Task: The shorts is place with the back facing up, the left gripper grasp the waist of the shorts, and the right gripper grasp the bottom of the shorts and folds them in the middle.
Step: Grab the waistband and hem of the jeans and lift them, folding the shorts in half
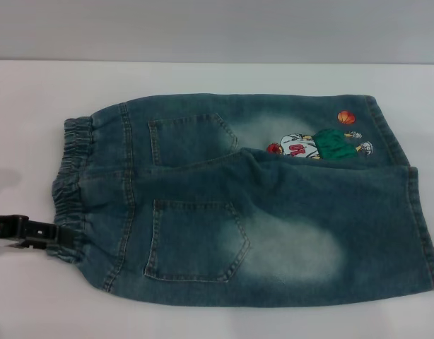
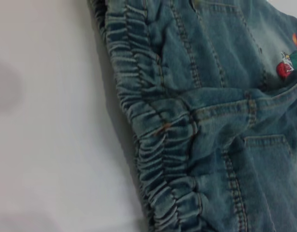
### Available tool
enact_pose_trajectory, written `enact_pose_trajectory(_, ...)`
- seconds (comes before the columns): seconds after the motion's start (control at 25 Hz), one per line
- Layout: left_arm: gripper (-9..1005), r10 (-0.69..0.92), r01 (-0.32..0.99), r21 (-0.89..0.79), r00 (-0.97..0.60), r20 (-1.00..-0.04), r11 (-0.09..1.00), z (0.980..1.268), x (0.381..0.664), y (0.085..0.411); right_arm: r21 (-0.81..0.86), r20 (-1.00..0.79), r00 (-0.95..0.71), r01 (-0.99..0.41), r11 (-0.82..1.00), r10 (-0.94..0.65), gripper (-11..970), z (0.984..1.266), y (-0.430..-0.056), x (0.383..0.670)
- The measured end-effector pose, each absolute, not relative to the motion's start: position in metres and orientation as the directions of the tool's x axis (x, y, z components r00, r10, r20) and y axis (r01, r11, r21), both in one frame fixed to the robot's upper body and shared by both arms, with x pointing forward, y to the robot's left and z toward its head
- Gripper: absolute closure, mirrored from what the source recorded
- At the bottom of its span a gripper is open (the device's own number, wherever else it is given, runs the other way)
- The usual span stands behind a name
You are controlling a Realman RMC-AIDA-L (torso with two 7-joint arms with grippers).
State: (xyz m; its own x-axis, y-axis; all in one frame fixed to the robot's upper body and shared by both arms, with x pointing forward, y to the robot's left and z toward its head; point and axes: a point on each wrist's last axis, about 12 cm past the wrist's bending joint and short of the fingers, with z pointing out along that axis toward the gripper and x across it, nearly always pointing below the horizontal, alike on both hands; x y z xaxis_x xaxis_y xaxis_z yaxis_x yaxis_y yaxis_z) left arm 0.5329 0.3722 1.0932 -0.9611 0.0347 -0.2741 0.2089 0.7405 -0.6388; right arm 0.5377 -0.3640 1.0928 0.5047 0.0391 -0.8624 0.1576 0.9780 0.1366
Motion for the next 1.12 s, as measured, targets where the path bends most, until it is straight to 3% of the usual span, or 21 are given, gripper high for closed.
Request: enact_pose_trajectory(1.12, 285, 0.045, 0.202, -0.637, -0.966, -0.254, 0.744, 1.0925, 0.5311, 0.3732, 0.139, -0.868, 0.494, 0.16, 0.977, 0.043, 490, 1.0946, -0.3647, 0.5443)
